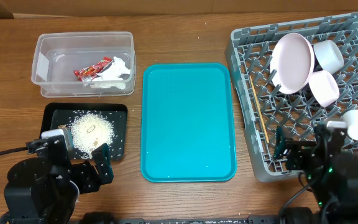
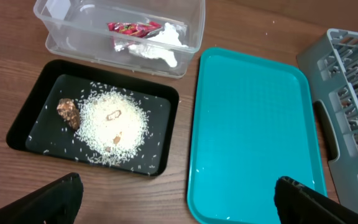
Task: Sort waste into correct bins and load items into the dishwasher
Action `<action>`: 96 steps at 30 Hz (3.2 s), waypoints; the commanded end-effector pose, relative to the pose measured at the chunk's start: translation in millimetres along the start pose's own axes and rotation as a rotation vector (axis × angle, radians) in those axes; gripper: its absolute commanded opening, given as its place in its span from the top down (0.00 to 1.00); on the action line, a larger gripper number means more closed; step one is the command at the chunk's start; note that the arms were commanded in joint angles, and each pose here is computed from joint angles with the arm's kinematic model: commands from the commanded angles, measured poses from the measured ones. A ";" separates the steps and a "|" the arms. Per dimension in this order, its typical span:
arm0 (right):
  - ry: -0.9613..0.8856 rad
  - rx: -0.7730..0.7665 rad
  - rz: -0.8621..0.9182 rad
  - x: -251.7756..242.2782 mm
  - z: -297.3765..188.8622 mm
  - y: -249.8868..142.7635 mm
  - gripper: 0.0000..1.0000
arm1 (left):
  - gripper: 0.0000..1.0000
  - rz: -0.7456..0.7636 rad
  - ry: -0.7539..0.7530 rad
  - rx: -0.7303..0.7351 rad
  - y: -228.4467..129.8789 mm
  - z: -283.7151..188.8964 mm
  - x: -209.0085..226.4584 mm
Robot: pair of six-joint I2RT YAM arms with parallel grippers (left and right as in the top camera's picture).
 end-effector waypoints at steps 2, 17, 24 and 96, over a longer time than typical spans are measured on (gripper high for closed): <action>0.074 -0.119 -0.018 -1.6 12.0 -16.7 0.00 | 0.00 -0.011 -0.010 0.006 -1.4 1.4 -1.6; 0.237 -0.415 -0.026 -3.6 35.3 -32.9 0.00 | 0.00 -0.011 -0.010 0.006 -1.4 1.4 -1.6; 0.278 -0.605 -0.029 -4.6 31.6 -15.4 0.00 | 0.00 -0.011 -0.010 0.006 -1.4 1.4 -1.6; 0.177 -0.396 -0.013 -24.7 58.9 -55.2 0.00 | 0.00 0.015 -0.006 -0.307 -57.2 108.3 6.5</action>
Point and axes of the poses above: each gripper's point midway between its finger pads, its own z axis out along the fingers, its own x axis along the line the jaws close on, y = z × x, the point moved 2 cm from there along -z, back along the fingers, and after that the axes turned 13 degrees about z, right-handed, at the moved point
